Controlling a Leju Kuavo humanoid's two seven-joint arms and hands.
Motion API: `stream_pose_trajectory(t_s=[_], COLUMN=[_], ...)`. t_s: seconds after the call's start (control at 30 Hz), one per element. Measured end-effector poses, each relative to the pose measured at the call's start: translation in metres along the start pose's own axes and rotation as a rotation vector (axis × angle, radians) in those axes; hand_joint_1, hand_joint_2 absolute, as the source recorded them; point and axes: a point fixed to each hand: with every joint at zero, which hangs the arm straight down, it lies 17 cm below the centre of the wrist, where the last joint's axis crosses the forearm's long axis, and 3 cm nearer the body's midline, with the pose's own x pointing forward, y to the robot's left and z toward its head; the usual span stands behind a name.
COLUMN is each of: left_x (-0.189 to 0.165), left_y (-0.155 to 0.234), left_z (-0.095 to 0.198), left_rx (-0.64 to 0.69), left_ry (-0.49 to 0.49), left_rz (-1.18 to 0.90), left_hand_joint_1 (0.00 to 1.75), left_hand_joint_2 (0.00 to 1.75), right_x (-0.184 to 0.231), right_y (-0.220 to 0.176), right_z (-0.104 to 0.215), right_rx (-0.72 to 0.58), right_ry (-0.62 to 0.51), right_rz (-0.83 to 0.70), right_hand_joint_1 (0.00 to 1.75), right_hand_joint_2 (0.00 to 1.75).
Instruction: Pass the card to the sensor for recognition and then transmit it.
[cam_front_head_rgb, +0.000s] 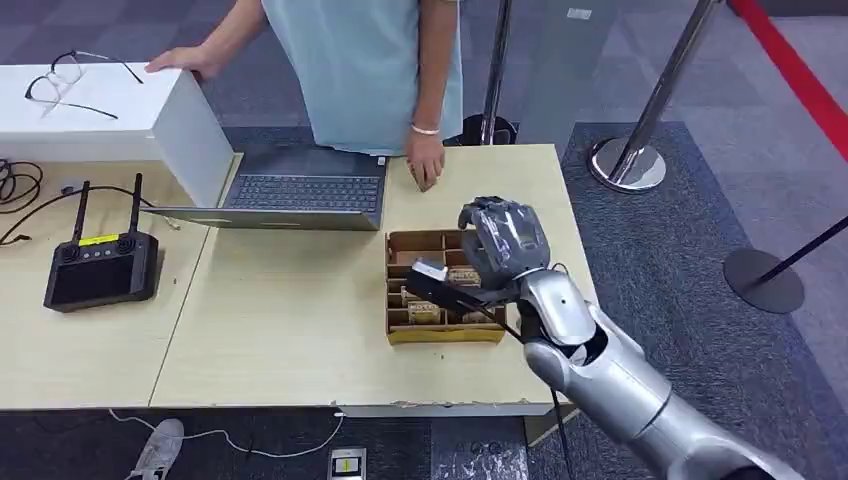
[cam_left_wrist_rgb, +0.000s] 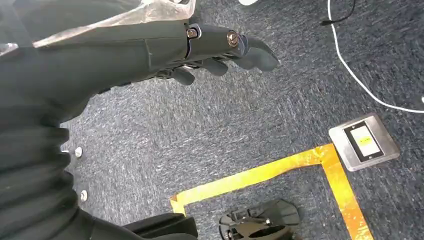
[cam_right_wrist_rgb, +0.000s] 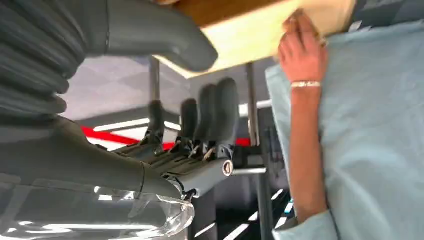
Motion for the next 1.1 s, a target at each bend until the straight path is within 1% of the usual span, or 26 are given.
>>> stream_pose_trajectory(t_s=[0.07, 0.1, 0.23, 0.3, 0.43, 0.53, 0.57, 0.6, 0.63, 0.67, 0.7, 0.77, 0.83, 0.9, 1.07, 1.1], left_x=[0.0, 0.0, 0.0, 0.0, 0.0, -0.001, -0.001, -0.001, -0.001, 0.0, 0.0, 0.0, 0.001, 0.001, 0.001, 0.001], left_y=[0.0, 0.0, 0.0, 0.0, 0.0, 0.0, 0.0, 0.0, 0.0, -0.001, -0.001, -0.001, -0.001, -0.002, -0.002, -0.002], left_z=[0.0, 0.0, 0.0, 0.0, 0.0, 0.0, 0.0, 0.0, 0.0, 0.0, 0.0, 0.0, 0.001, 0.001, 0.001, 0.001], left_rx=[0.0, 0.0, 0.0, 0.0, 0.0, -0.001, -0.001, -0.001, -0.001, -0.001, -0.001, -0.002, -0.002, -0.003, -0.004, -0.004], left_ry=[0.001, 0.001, 0.001, 0.001, 0.001, 0.003, 0.003, 0.004, 0.004, 0.003, 0.002, 0.0, -0.001, -0.002, -0.002, -0.002], left_rz=[0.001, 0.002, 0.003, 0.003, 0.002, 0.001, 0.0, 0.0, 0.0, -0.001, -0.001, -0.002, -0.003, -0.003, -0.004, -0.004], left_hand_joint_1=[0.0, 0.0, 0.0, 0.0, 0.0, 0.0, 0.0, 0.0, 0.0, 0.0, 0.0, 0.0, 0.0, 0.0, 0.0, 0.0], left_hand_joint_2=[1.75, 1.75, 1.75, 1.75, 1.75, 1.75, 1.75, 1.75, 1.75, 1.75, 1.75, 1.75, 1.75, 1.75, 1.75, 1.75], right_x=[0.005, 0.008, 0.014, 0.015, 0.015, 0.013, 0.013, 0.012, 0.011, 0.01, 0.008, 0.004, -0.001, -0.005, -0.015, -0.016], right_y=[0.003, 0.005, 0.012, 0.015, 0.023, 0.031, 0.033, 0.036, 0.039, 0.041, 0.044, 0.049, 0.054, 0.059, 0.069, 0.07], right_z=[0.004, 0.006, 0.013, 0.016, 0.021, 0.027, 0.029, 0.03, 0.032, 0.033, 0.034, 0.035, 0.037, 0.039, 0.043, 0.044], right_rx=[0.011, 0.018, 0.044, 0.054, 0.076, 0.097, 0.104, 0.112, 0.118, 0.124, 0.13, 0.14, 0.146, 0.155, 0.174, 0.175], right_ry=[-0.007, -0.011, -0.018, -0.018, -0.011, -0.001, 0.004, 0.008, 0.013, 0.018, 0.023, 0.033, 0.044, 0.054, 0.073, 0.075], right_rz=[-0.012, -0.022, -0.042, -0.048, -0.064, -0.079, -0.09, -0.102, -0.112, -0.117, -0.12, -0.119, -0.114, -0.108, -0.092, -0.09], right_hand_joint_1=[0.54, 0.51, 0.47, 0.4, 0.42, 0.45, 0.52, 0.66, 1.12, 1.15, 1.08, 1.05, 1.06, 1.01, 1.03, 0.99], right_hand_joint_2=[1.75, 1.75, 1.75, 1.75, 1.75, 1.75, 1.75, 1.75, 1.75, 1.75, 1.75, 1.75, 1.75, 1.75, 1.75, 1.75])
